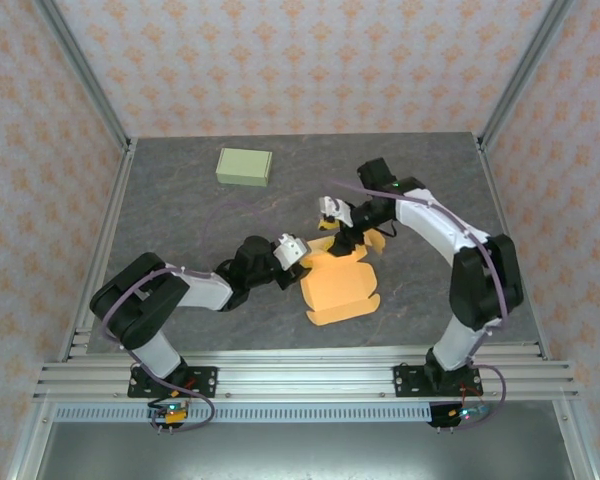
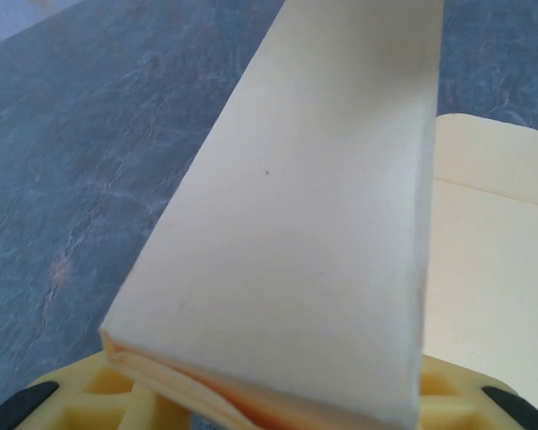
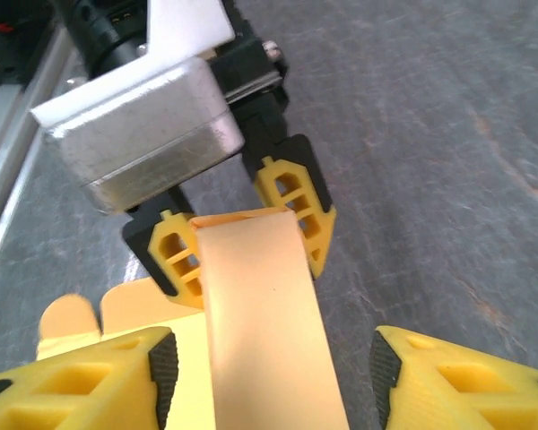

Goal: Fold the paper box

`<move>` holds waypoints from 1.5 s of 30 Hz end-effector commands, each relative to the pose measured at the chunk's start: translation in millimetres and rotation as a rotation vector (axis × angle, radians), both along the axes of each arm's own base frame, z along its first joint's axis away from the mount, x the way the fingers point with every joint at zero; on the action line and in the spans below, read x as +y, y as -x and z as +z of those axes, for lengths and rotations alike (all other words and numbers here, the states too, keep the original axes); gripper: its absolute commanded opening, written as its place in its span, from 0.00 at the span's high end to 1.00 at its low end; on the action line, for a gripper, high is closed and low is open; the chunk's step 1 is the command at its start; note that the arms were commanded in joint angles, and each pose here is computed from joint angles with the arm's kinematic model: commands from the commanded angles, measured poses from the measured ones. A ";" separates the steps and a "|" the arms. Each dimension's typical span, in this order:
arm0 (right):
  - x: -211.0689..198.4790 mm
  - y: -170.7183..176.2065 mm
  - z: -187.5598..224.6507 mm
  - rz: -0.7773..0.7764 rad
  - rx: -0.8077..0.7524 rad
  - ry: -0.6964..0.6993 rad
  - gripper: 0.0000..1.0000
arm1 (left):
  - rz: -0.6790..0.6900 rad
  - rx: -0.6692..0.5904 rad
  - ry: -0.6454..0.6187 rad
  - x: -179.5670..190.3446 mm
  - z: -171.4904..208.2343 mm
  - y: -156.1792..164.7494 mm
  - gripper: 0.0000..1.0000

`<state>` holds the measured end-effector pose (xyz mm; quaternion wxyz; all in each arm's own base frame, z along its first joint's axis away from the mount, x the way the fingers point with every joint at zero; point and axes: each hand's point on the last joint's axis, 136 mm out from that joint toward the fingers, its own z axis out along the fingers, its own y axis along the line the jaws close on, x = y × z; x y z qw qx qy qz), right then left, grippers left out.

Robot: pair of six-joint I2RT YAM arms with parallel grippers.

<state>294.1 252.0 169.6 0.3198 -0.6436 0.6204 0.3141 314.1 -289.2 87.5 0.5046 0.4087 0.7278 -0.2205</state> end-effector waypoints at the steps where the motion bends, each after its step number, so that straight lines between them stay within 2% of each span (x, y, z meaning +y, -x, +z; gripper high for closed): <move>1: -8.0 -23.9 18.7 -0.151 -0.134 -0.091 0.40 | -0.023 0.014 0.045 -7.0 7.9 -2.0 0.66; 5: -43.7 -67.5 47.5 -0.564 -0.264 -0.211 0.39 | 0.001 0.029 0.051 -4.2 7.8 -2.9 0.67; 6: -59.5 -77.2 56.9 -0.702 -0.262 -0.269 0.38 | 0.010 0.033 0.052 -3.2 7.3 -3.3 0.67; 8: -85.8 -84.7 72.5 -0.881 -0.237 -0.382 0.38 | 0.031 0.047 0.047 -0.9 3.4 -4.6 0.67; 10: -104.4 -81.9 77.2 -0.973 -0.238 -0.445 0.38 | 0.050 0.059 0.045 1.0 -0.3 -6.7 0.67; 13: -147.5 -88.9 59.8 -1.175 -0.206 -0.472 0.39 | 0.079 0.077 0.046 4.0 -4.8 -10.3 0.67; 15: -186.9 -95.3 46.9 -1.350 -0.176 -0.486 0.45 | 0.089 0.086 0.058 7.0 -3.7 -10.9 0.67; 17: -205.0 -95.7 37.6 -1.406 -0.163 -0.463 0.49 | 0.096 0.094 0.065 9.7 -2.1 -10.5 0.67; 20: -197.7 -94.9 9.0 -1.325 -0.150 -0.294 0.51 | 0.097 0.101 0.067 11.9 0.8 -8.8 0.67; 21: -188.3 -92.5 -0.4 -1.250 -0.145 -0.253 0.51 | 0.101 0.101 0.073 12.9 2.9 -8.9 0.67; 25: -145.3 -74.4 -18.0 -0.974 -0.074 -0.263 0.50 | 0.110 0.122 0.099 17.1 4.2 -9.2 0.67; 29: -129.4 -62.5 -39.5 -0.823 -0.087 -0.130 0.50 | 0.104 0.152 0.154 18.4 4.8 -7.6 0.67; 31: -122.9 -62.0 -39.0 -0.784 -0.077 -0.143 0.49 | 0.092 0.162 0.163 16.6 6.3 -7.0 0.67; 35: -93.1 -41.7 -39.5 -0.576 -0.053 -0.144 0.49 | 0.070 0.163 0.190 12.6 14.2 -5.1 0.67; 38: -78.5 -31.2 -34.0 -0.483 -0.051 -0.171 0.49 | 0.057 0.169 0.190 10.9 16.2 -3.9 0.67; 45: -69.8 -22.0 -32.3 -0.414 -0.028 -0.179 0.55 | 0.062 0.177 0.200 10.0 18.0 -5.0 0.67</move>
